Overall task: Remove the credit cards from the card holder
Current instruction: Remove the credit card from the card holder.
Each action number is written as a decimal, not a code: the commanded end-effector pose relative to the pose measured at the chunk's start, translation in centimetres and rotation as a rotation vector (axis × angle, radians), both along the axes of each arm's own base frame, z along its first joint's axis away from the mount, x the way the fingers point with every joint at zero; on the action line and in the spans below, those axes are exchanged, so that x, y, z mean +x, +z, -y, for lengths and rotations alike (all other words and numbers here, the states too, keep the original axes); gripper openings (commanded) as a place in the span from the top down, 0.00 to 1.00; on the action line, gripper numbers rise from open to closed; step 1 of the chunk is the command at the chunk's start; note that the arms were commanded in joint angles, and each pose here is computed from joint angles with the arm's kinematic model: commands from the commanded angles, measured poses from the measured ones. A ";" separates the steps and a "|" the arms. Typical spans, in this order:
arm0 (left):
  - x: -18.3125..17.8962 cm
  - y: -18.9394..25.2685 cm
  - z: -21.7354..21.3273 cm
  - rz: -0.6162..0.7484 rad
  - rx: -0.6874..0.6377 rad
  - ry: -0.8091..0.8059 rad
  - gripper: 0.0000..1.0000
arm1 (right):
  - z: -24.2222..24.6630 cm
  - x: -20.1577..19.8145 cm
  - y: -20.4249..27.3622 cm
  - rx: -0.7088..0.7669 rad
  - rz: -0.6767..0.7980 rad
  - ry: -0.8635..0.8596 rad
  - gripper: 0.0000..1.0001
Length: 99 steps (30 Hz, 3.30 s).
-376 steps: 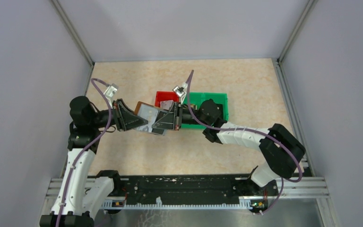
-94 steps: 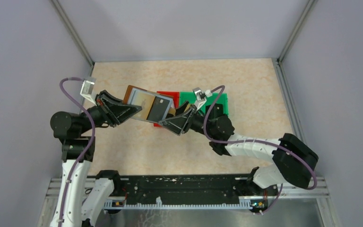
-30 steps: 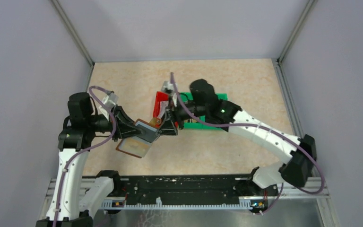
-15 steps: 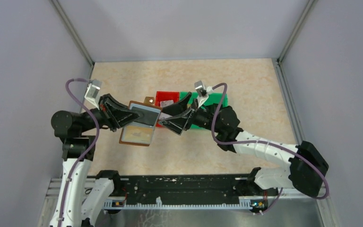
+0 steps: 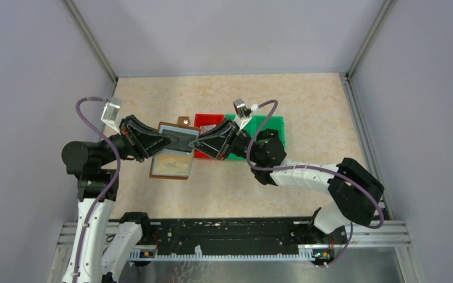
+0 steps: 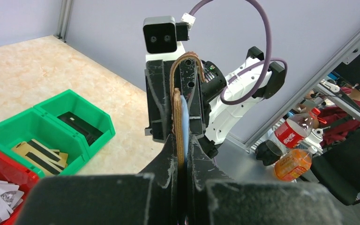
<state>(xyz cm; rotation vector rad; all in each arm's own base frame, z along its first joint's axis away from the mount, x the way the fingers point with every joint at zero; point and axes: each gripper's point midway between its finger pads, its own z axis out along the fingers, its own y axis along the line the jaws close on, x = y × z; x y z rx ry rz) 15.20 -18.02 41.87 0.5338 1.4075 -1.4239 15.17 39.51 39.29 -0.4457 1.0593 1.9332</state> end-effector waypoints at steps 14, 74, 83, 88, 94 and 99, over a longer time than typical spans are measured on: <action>-2.3 -4.3 0.2 0.161 0.257 -0.244 0.18 | 1.9 -1.9 -4.9 -0.741 0.143 0.260 1.00; -5.0 -7.5 0.1 0.024 0.227 -0.394 1.00 | -0.5 -1.1 -2.1 -0.932 0.316 0.267 0.69; 0.2 -7.3 0.3 -0.121 0.182 -0.136 1.00 | 5.5 4.7 6.0 -0.561 0.113 -0.206 0.54; 1.2 -6.4 0.3 -0.132 0.142 -0.073 1.00 | 5.9 2.1 5.4 -0.418 0.012 -0.098 0.52; 1.1 -5.5 0.2 -0.109 0.091 -0.043 1.00 | 4.3 0.2 1.4 -0.377 -0.085 -0.018 0.52; 1.4 -4.9 0.2 -0.113 0.068 -0.015 1.00 | 2.6 -0.7 -0.2 -0.377 -0.115 0.019 0.53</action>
